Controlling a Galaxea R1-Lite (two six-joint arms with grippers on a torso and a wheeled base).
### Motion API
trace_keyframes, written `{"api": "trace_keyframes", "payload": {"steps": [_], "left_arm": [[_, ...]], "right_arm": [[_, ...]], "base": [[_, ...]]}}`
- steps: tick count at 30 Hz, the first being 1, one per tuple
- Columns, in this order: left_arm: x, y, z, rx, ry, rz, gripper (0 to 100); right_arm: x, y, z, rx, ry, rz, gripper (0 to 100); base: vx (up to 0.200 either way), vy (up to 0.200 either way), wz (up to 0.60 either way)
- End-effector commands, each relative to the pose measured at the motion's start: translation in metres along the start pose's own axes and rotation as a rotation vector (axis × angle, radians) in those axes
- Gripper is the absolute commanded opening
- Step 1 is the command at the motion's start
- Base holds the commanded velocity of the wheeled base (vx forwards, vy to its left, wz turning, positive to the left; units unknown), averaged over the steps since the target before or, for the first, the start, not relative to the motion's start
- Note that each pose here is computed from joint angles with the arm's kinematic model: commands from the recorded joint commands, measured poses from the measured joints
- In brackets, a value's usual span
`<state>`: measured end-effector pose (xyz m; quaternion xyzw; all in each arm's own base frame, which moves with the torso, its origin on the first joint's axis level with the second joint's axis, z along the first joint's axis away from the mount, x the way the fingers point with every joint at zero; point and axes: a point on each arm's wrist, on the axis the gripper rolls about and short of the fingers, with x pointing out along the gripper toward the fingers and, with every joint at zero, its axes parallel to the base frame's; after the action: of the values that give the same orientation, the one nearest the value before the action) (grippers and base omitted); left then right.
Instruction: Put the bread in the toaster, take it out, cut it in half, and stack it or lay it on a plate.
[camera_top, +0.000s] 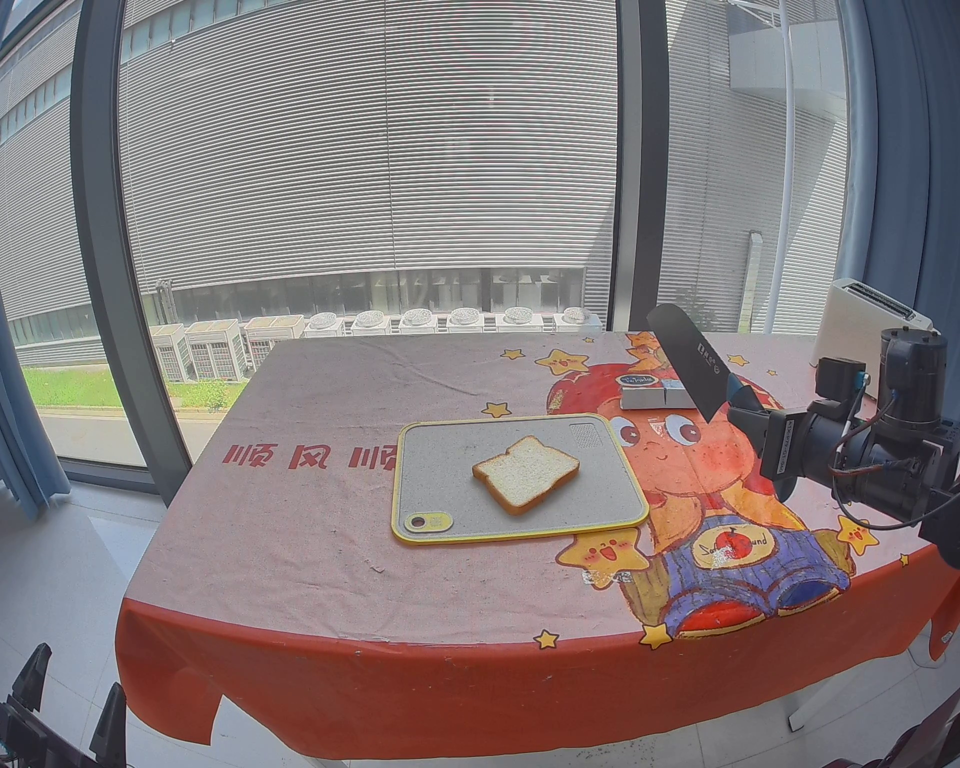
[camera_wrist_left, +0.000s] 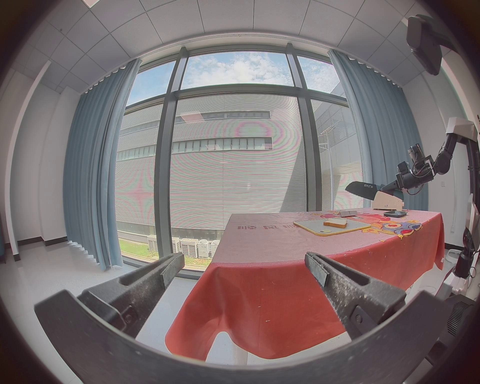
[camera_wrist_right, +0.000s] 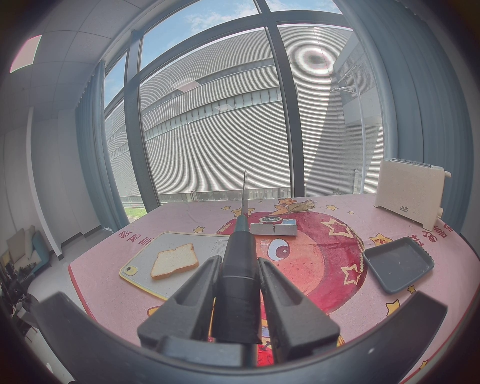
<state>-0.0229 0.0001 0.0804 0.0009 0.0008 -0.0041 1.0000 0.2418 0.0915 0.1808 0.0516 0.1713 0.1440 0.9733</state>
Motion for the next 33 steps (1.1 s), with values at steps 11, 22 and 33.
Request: {"api": "trace_keyframes", "payload": {"steps": [11, 22, 33], "left_arm": [[0.000, 0.000, -0.005, 0.000, 0.000, 0.001, 100], [0.000, 0.000, -0.005, 0.000, 0.000, 0.001, 100], [0.000, 0.000, -0.005, 0.000, 0.000, 0.002, 100]], "right_arm": [[0.000, 0.006, -0.002, -0.007, 0.004, 0.021, 0], [-0.010, 0.017, -0.006, -0.032, 0.007, 0.071, 0], [-0.018, 0.028, -0.007, -0.050, 0.002, 0.118, 0]], "base": [[0.000, 0.000, 0.00], [0.000, 0.000, 0.00], [0.000, 0.000, 0.00]]}}
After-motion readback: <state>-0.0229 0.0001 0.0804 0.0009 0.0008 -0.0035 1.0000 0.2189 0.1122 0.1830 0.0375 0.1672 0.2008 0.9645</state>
